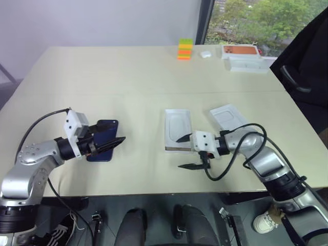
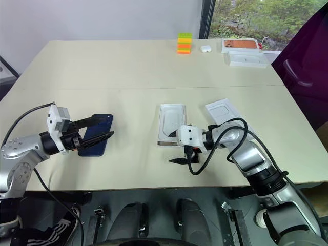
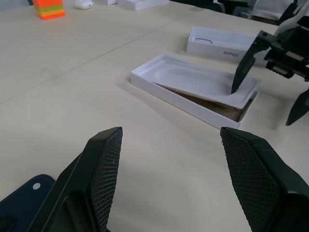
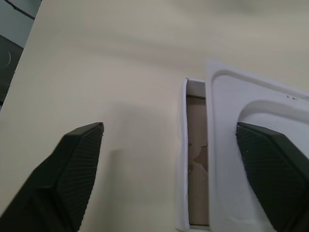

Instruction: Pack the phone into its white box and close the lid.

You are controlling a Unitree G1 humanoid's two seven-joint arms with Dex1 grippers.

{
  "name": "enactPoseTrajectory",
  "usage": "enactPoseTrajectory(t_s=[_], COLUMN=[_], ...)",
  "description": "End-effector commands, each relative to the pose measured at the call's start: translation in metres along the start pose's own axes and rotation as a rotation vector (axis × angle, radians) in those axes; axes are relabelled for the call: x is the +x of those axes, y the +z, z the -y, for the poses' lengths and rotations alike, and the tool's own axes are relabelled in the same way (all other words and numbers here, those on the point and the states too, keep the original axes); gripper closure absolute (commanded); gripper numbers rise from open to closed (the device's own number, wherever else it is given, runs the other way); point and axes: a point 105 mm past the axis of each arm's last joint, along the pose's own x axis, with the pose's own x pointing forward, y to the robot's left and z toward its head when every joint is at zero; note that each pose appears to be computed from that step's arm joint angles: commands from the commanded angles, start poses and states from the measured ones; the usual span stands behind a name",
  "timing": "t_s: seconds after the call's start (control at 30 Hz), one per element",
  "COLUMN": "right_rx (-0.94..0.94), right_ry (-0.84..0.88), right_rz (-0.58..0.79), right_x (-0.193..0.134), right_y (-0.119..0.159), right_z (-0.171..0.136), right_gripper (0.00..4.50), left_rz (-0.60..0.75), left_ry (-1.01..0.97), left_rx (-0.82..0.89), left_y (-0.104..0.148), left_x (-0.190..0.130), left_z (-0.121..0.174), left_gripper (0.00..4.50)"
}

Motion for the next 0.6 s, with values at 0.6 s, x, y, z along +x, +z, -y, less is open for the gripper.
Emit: enactPoseTrajectory(t_s=[0.6], right_rx=[-0.094], right_ry=[-0.068], right_rz=[0.043], right_x=[-0.003], right_y=[0.014], right_z=[0.010], right_gripper=[0.29], left_rz=[0.005], left_ry=[0.043], left_rx=[0.027], left_y=[0.005], left_x=[-0.002], left_z=[-0.009], left_gripper=[1.06])
